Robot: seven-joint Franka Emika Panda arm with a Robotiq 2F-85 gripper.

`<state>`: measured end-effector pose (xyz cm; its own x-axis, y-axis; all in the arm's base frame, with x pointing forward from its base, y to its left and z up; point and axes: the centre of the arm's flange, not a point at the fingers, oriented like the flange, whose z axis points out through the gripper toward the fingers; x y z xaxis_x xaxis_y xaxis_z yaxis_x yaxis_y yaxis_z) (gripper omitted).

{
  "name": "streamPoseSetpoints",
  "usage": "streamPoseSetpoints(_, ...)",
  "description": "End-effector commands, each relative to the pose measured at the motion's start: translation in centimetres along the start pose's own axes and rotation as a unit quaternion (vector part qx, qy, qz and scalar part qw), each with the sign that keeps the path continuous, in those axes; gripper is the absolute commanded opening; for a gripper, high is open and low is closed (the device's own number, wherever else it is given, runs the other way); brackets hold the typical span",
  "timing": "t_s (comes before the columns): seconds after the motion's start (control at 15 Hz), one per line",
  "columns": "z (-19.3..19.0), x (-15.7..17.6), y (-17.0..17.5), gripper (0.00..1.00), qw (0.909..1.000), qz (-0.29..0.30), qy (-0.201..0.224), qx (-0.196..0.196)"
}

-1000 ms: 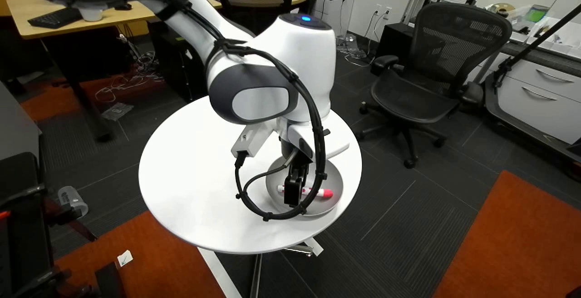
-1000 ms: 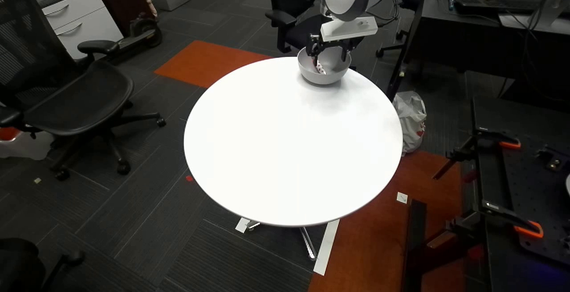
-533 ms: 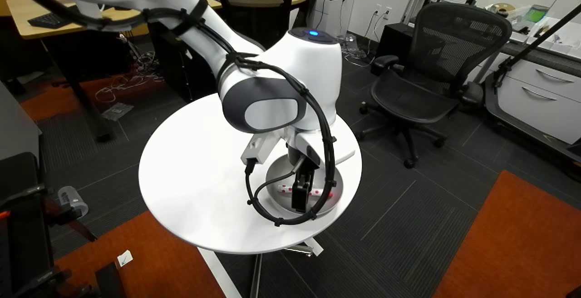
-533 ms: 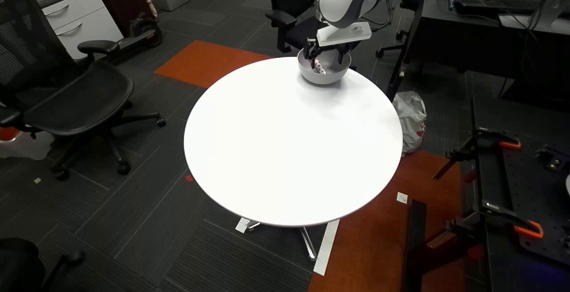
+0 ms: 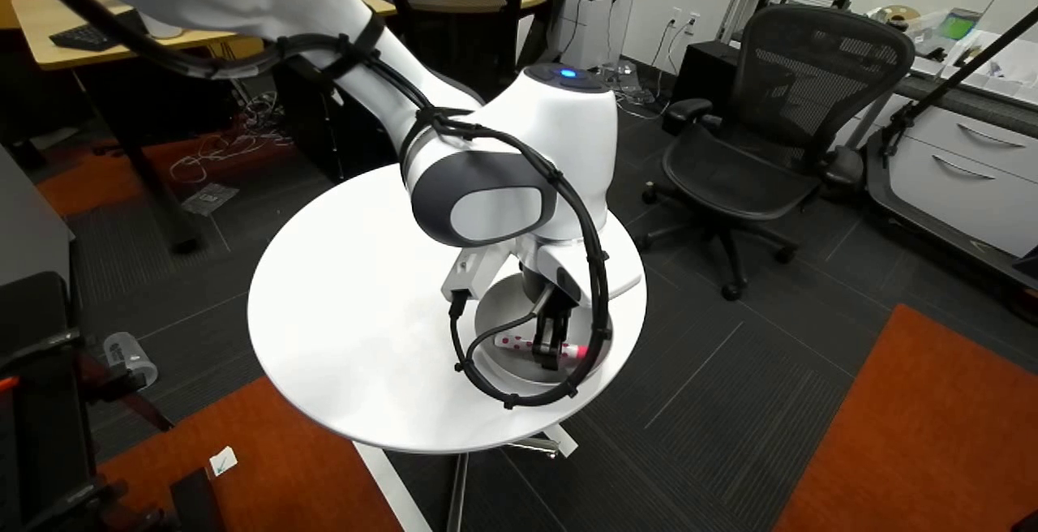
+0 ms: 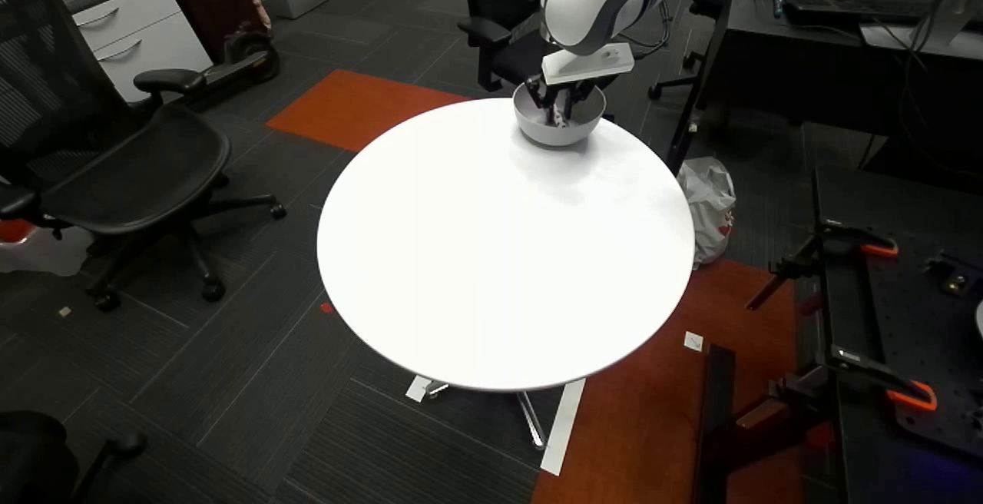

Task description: Remove the marker from the bowl and put it on the table

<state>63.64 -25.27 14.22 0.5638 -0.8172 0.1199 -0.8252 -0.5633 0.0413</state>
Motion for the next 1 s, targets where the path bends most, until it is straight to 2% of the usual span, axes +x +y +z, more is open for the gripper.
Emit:
streamPoseSetpoints(0.0,-0.4,0.8,-0.4,0.05,1.0000,0.001,0.005,0.007)
streamPoseSetpoints(0.07,-1.0,0.8,-0.5,0.00,0.9999,0.003,0.009,0.007)
streamPoseSetpoints(0.13,-1.9,0.6,-0.5,0.04,0.9998,0.003,0.016,0.010)
streamPoseSetpoints(0.27,-4.8,0.2,-0.6,0.05,0.9994,0.002,0.032,0.015)
streamPoseSetpoints(0.6,-14.2,-1.4,-0.3,0.05,0.9970,0.005,0.065,0.041)
streamPoseSetpoints(0.93,-21.6,-6.7,-0.3,0.05,0.9934,-0.026,0.084,0.073)
